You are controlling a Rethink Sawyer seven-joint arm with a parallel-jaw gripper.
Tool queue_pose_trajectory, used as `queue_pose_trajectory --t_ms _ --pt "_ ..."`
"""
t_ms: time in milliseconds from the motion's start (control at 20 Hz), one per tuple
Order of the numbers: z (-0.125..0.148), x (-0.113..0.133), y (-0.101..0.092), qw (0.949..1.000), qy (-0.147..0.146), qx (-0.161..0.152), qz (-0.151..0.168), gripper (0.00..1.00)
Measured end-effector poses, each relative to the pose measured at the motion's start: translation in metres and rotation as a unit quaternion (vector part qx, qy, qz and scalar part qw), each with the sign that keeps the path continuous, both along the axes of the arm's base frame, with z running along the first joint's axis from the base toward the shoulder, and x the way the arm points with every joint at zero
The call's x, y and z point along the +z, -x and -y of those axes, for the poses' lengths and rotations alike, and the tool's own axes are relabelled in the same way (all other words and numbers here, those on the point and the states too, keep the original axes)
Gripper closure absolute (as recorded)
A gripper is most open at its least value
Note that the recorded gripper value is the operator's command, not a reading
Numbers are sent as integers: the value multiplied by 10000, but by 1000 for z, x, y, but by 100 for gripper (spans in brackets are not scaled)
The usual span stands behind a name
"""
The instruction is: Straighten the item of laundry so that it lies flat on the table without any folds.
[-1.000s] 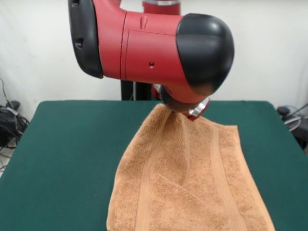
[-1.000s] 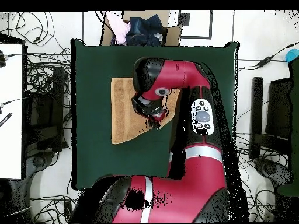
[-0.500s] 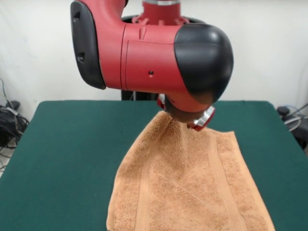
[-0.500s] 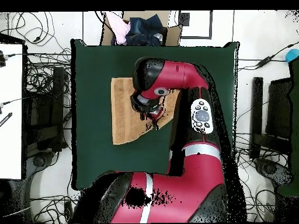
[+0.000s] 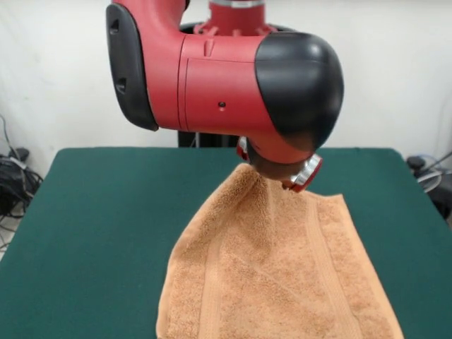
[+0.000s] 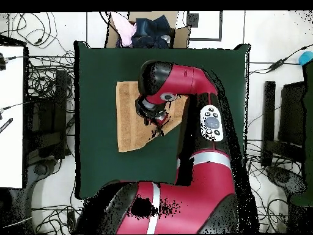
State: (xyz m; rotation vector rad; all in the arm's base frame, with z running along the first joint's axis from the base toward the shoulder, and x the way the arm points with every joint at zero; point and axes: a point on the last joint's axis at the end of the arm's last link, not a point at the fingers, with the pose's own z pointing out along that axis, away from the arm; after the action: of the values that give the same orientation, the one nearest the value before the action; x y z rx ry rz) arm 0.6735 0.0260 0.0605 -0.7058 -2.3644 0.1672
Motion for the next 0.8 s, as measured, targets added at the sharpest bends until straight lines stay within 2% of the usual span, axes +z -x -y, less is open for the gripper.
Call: queue_pose_trajectory --t_ms 350,550,800 --pt "3 2 3 9998 54 -6 213 0" --pt "13 15 -1 9995 146 -46 274 0" --pt "30 39 -13 9994 219 -155 203 0"
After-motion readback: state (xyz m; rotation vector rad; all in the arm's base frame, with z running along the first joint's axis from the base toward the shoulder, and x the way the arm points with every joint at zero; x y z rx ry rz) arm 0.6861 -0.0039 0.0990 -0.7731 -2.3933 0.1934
